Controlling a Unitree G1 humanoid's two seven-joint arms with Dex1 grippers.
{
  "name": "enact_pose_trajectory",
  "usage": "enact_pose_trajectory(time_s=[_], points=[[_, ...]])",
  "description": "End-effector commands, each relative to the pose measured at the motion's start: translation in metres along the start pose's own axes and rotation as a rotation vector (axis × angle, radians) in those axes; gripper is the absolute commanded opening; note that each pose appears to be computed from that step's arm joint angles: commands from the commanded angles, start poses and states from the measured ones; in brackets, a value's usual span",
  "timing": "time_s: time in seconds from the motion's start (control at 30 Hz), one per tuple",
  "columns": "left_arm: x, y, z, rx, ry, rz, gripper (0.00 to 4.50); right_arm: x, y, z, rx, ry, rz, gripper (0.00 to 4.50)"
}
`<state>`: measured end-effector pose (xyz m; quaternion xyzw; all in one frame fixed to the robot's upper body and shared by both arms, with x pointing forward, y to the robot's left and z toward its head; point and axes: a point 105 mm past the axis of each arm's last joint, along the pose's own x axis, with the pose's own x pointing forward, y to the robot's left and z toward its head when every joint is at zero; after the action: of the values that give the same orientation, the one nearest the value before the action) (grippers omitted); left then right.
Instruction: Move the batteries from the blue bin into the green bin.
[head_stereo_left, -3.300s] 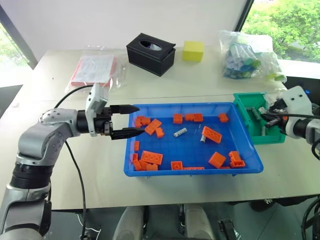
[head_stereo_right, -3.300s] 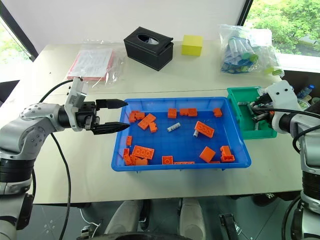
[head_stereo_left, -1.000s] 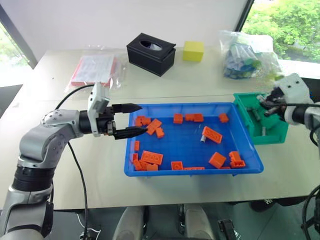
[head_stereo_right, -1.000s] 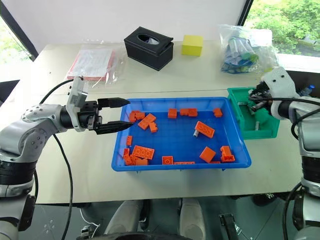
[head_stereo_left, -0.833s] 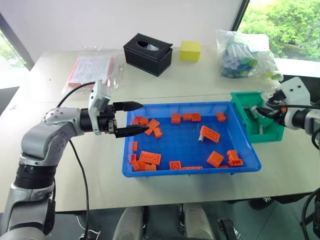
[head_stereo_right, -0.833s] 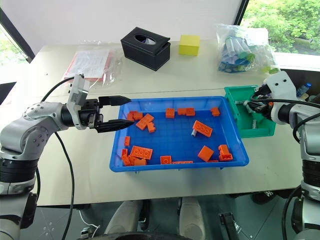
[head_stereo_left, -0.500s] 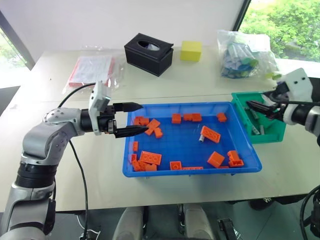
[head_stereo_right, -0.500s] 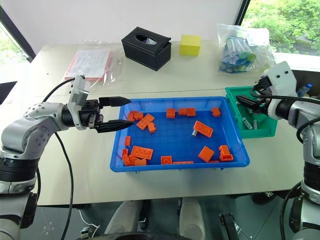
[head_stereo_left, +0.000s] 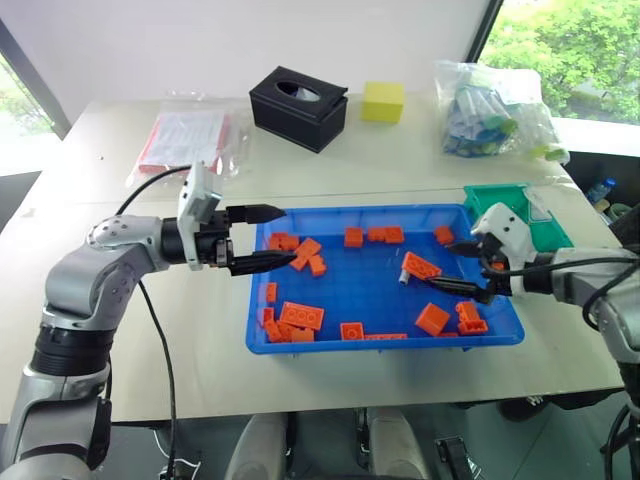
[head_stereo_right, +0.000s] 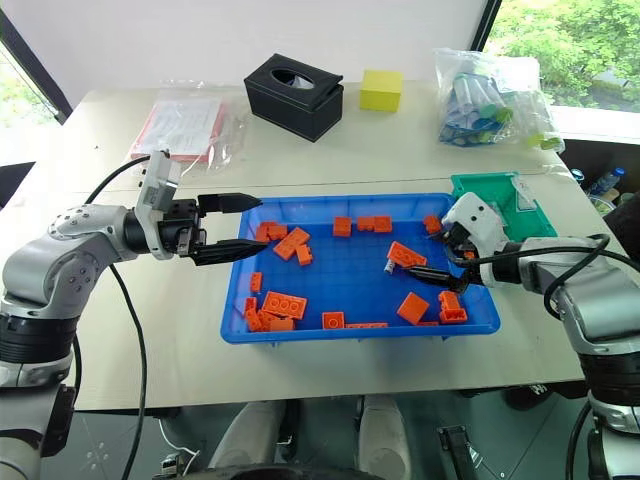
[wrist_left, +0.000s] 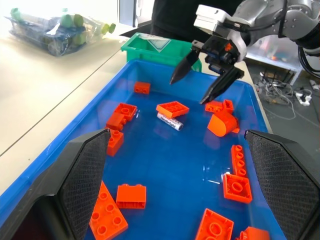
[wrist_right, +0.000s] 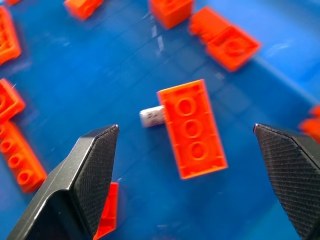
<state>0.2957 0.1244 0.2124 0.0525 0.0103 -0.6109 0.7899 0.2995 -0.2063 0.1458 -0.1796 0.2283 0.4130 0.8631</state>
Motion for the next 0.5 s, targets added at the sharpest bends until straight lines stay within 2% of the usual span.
enact_pose_trajectory(time_s=[0.03,0.27,0.37,0.5], points=[[-0.003,-0.003,0.014,0.059,-0.015,0.006,4.50,0.004,-0.001,-0.001,-0.052,0.010,0.029,4.42],[-0.005,-0.005,0.014,0.059,-0.012,0.015,4.50,0.027,-0.014,-0.014,-0.041,0.032,-0.001,4.42],[-0.005,-0.005,0.014,0.058,-0.010,0.019,4.50,0.027,-0.021,-0.013,-0.030,0.017,-0.035,3.63],[-0.006,-0.005,0.014,0.057,-0.009,0.020,4.50,0.023,-0.023,-0.009,-0.033,-0.002,-0.047,1.67]])
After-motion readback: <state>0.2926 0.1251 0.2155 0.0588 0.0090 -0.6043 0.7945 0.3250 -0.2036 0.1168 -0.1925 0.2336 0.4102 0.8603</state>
